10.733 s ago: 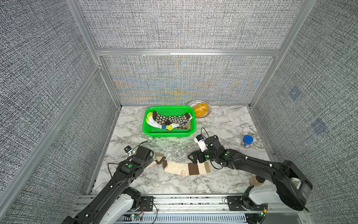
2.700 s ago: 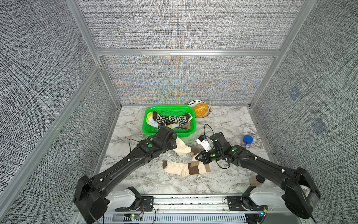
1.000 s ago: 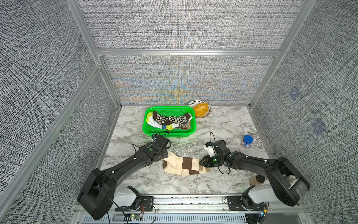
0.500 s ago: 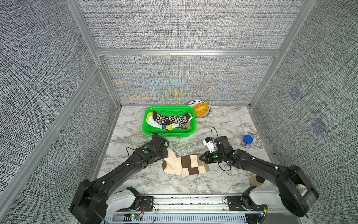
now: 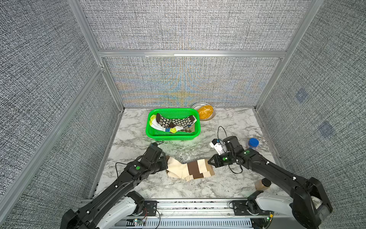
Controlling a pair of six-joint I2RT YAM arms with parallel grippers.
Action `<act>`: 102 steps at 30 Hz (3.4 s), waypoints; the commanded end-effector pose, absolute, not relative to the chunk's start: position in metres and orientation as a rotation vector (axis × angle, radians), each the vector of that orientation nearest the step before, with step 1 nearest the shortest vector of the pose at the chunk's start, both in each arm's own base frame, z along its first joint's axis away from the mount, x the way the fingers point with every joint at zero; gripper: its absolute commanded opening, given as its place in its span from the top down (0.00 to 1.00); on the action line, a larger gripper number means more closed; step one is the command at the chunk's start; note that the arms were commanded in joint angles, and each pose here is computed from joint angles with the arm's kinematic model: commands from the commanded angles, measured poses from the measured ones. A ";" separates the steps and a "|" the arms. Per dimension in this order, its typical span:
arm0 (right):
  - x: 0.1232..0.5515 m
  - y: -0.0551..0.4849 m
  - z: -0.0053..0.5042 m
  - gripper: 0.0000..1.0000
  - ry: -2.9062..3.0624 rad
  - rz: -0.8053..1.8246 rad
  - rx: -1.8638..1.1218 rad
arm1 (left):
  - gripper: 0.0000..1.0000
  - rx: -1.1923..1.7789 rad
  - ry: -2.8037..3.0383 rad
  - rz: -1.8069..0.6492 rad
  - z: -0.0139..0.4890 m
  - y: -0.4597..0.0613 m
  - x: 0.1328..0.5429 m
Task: Place the socks together as a pair
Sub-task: Flatten out the sock, then pick up a pair of socks from the center of the board, then place a pair of socks in the bin, then reset both arms
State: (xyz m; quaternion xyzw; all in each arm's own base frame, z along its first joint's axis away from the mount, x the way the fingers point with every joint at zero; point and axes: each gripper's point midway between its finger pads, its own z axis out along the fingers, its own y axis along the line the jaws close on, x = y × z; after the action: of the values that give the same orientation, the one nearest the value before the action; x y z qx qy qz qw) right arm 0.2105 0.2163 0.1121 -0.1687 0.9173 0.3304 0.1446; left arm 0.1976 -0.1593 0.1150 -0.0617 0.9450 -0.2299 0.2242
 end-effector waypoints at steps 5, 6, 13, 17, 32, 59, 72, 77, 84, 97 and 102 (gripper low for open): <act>0.210 0.199 0.090 1.00 2.724 0.893 -0.478 | 1.00 -0.171 2.685 -0.605 0.080 -0.165 0.198; 0.213 0.199 0.088 1.00 2.722 0.896 -0.471 | 1.00 -0.177 2.688 -0.599 0.077 -0.166 0.200; 0.227 0.191 0.054 1.00 2.793 0.853 -0.443 | 1.00 -0.180 2.739 -0.455 0.059 -0.159 0.209; 0.233 0.182 0.038 0.98 2.827 0.791 -0.411 | 1.00 -0.176 2.775 -0.463 0.040 -0.164 0.208; 0.217 0.183 0.021 0.28 2.812 0.882 -0.270 | 0.08 -0.315 2.791 -0.511 0.015 -0.165 0.202; 0.397 0.309 0.203 1.00 2.350 1.117 -0.425 | 0.98 -0.173 2.499 -0.578 0.205 -0.148 0.353; 0.531 0.347 0.165 1.00 2.316 1.310 -0.304 | 0.98 -0.165 2.562 -0.615 0.181 -0.125 0.501; 0.547 0.345 0.147 0.62 2.348 1.305 -0.264 | 0.82 -0.192 2.629 -0.580 0.142 -0.124 0.527; 0.529 0.291 0.217 0.21 2.243 1.081 -0.327 | 0.01 -0.196 2.450 -0.489 0.226 -0.108 0.515; 0.373 0.071 0.230 0.02 1.975 0.242 -0.010 | 0.01 -0.379 2.026 -0.056 0.285 -0.002 0.328; 0.334 0.011 0.208 0.02 1.731 0.029 0.135 | 0.01 -0.496 1.905 0.180 0.232 0.042 0.297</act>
State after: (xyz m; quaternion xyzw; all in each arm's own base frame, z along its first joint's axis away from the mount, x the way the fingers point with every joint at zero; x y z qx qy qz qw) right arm 0.3302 0.0461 0.1728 0.0162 0.8395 0.0819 0.5369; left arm 0.2885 0.0153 0.2160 -0.1707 0.8593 0.0170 0.4819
